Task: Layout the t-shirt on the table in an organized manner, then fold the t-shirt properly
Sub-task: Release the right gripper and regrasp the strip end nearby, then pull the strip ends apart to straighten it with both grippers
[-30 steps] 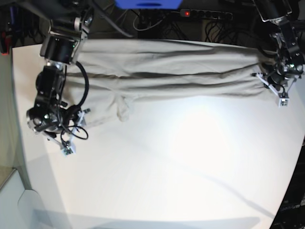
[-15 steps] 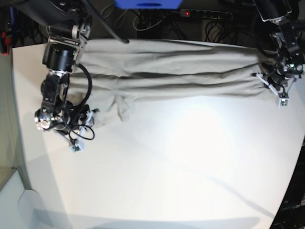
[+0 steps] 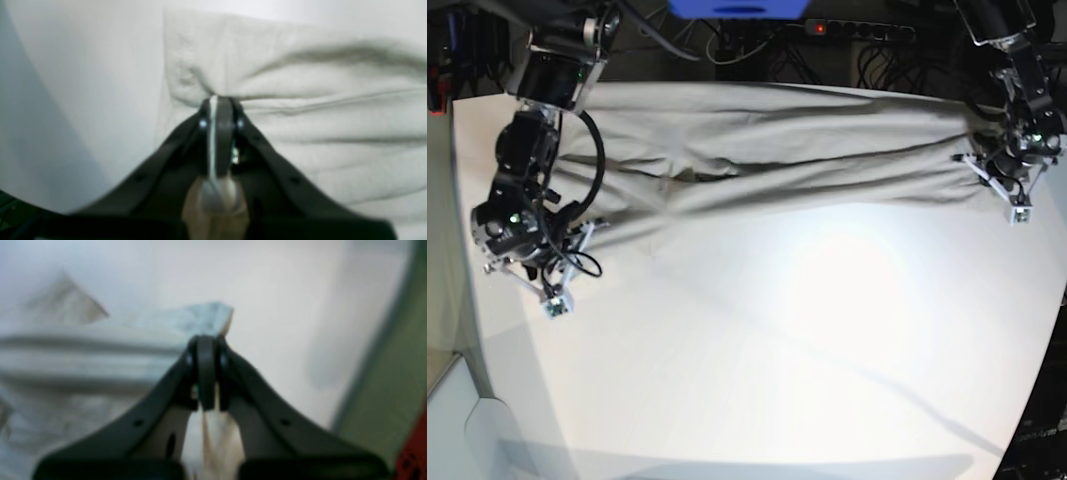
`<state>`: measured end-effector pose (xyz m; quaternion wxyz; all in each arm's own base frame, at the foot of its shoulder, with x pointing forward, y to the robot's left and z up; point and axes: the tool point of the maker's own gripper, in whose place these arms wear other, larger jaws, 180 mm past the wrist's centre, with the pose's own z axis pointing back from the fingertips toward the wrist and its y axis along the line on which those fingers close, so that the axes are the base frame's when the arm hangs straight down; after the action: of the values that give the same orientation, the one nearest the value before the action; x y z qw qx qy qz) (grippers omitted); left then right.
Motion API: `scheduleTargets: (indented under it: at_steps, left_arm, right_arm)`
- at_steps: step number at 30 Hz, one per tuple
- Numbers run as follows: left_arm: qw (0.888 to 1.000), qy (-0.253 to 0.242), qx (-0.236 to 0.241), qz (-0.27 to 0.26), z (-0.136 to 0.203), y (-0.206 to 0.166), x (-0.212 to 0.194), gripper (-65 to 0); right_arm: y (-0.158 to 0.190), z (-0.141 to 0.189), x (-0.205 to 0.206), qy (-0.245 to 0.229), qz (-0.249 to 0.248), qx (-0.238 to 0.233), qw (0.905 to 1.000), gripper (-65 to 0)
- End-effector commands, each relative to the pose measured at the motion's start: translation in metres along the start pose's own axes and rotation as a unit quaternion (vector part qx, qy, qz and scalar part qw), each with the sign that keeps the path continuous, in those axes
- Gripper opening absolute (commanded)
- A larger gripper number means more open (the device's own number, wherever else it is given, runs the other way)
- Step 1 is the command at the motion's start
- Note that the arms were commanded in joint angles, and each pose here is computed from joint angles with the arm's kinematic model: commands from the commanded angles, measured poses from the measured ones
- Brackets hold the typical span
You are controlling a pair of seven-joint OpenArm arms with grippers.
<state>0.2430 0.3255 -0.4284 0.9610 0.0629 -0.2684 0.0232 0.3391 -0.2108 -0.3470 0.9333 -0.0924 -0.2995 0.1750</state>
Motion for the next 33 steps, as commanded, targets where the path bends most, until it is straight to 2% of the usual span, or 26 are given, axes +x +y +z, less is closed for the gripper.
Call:
scheduleTargets:
  at_steps: [1, 6, 11, 13, 22, 30, 33]
  left_arm:
    - [1.000, 0.009, 0.003, -0.002, 0.002, 0.003, -0.002, -64.4]
    - [1.000, 0.009, 0.005, -0.004, 0.002, 0.003, -0.002, -64.4]
    - [1.000, 0.007, 0.006, -0.004, 0.002, 0.004, 0.000, -64.4]
    - [1.000, 0.009, 0.006, -0.005, 0.002, 0.004, -0.001, -64.4]
    - [1.000, 0.006, 0.007, -0.008, 0.004, 0.005, 0.002, -64.2]
    - [1.000, 0.006, 0.007, -0.008, 0.004, 0.005, 0.002, -64.1]
    - [1.000, 0.006, 0.006, -0.007, 0.004, 0.005, 0.002, -64.1]
  right_arm:
    - [-0.009, 0.014, 0.005, -0.010, 0.011, -0.021, 0.9997, -65.0]
    - [-0.012, 0.059, -0.028, 0.022, 0.027, -0.069, 0.9970, -65.0]
    - [-0.002, 0.059, -0.084, 0.094, 0.020, -0.056, 0.9938, -65.0]
    - [0.004, 0.060, -0.101, 0.108, 0.011, -0.049, 0.9928, -65.0]
    - [0.033, 0.052, -0.137, 0.116, 0.006, -0.006, 0.9932, -65.0]
    - [0.043, 0.052, -0.153, 0.136, 0.008, 0.007, 0.9907, -64.9]
    - [0.044, 0.053, -0.156, 0.143, 0.008, 0.008, 0.9897, -59.6]
